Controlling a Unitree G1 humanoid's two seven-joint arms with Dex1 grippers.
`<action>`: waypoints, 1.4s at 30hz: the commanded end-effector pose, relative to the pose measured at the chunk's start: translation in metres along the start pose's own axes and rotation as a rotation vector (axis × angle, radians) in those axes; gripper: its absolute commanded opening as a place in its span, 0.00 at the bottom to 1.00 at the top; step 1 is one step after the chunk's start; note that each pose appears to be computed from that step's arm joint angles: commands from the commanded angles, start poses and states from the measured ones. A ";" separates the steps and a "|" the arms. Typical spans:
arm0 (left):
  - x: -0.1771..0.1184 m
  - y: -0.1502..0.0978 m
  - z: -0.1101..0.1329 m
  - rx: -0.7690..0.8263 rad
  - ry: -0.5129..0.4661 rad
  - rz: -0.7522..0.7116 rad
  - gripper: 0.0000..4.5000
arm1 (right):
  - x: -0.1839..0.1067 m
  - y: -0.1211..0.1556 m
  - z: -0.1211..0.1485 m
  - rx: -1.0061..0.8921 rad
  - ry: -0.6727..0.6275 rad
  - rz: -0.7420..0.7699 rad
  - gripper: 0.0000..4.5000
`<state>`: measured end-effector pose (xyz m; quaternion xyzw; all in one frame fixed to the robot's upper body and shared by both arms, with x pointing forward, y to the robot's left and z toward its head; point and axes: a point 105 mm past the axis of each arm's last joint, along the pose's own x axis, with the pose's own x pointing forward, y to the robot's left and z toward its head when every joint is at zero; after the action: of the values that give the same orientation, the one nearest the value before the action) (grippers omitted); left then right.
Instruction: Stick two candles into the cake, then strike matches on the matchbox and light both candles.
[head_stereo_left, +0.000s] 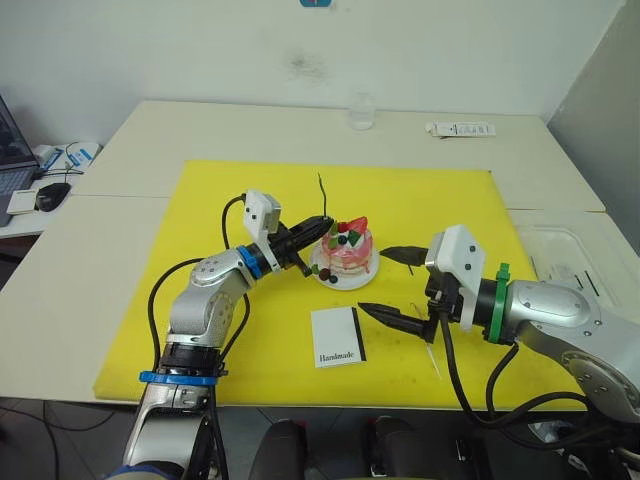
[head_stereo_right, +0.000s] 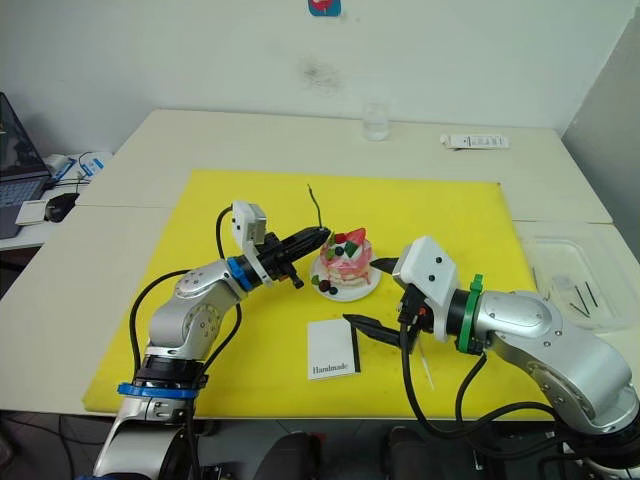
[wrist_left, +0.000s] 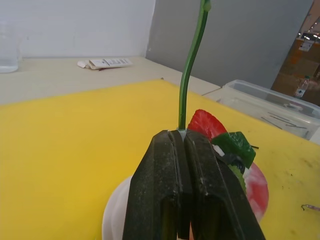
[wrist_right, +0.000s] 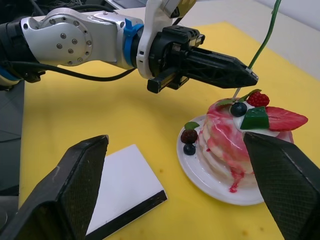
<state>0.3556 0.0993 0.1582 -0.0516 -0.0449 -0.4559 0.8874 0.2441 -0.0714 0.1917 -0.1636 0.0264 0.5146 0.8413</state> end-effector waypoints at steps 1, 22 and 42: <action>0.003 -0.007 -0.003 0.022 -0.009 -0.014 0.00 | -0.001 0.003 0.009 -0.033 -0.031 -0.002 1.00; -0.002 -0.008 -0.013 -0.023 -0.028 0.026 0.20 | -0.001 0.000 0.009 -0.045 -0.037 -0.022 1.00; -0.053 -0.011 0.036 0.215 0.051 0.004 0.99 | -0.013 -0.021 0.011 -0.042 -0.078 -0.224 1.00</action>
<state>0.3295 0.1447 0.1737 0.0226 -0.0519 -0.4138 0.9086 0.2563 -0.0800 0.1960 -0.1513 -0.0018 0.4519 0.8792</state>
